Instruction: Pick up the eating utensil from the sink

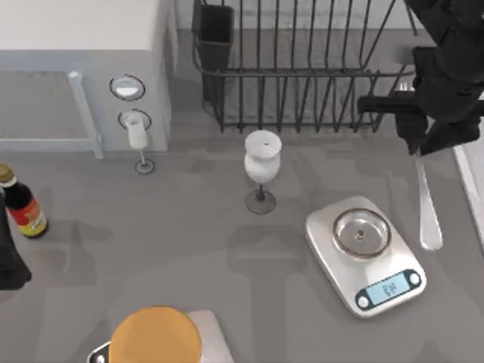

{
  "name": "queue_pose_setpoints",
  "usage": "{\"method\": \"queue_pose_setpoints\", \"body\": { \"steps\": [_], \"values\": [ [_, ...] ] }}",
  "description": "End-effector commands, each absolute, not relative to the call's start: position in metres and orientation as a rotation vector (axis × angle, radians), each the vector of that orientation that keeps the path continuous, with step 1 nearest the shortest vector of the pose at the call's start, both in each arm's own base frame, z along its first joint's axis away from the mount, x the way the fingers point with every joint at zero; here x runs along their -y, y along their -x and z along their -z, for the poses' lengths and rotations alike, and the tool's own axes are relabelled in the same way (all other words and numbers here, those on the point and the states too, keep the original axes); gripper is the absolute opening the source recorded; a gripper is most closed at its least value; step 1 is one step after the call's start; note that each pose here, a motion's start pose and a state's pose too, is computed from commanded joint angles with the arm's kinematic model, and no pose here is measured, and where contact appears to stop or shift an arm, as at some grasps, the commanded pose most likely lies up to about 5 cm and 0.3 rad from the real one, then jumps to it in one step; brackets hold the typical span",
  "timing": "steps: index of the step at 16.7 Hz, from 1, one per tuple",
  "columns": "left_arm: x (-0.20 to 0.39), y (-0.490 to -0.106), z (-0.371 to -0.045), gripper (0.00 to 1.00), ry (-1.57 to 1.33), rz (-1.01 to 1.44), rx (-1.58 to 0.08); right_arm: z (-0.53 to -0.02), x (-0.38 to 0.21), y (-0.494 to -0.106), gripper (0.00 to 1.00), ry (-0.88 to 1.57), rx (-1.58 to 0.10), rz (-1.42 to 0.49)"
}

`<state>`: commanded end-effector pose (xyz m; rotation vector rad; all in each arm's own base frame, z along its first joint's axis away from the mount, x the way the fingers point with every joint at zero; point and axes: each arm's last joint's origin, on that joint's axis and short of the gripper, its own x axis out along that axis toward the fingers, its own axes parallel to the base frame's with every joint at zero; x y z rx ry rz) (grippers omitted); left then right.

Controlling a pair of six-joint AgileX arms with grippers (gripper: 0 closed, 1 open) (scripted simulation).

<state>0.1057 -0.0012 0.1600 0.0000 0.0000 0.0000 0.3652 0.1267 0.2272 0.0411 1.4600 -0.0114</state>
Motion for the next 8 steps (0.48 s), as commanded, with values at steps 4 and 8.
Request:
{"method": "queue_pose_setpoints", "body": {
  "steps": [4, 8],
  "values": [
    [0.001, -0.106, -0.16, 1.0, 0.0, 0.0, 0.0, -0.165, -0.127, -0.367, 0.0, -0.011, -1.561, 0.012],
    [0.001, -0.106, -0.16, 1.0, 0.0, 0.0, 0.0, -0.16, -0.128, -0.367, 0.0, -0.008, -1.571, 0.008]
  ]
}}
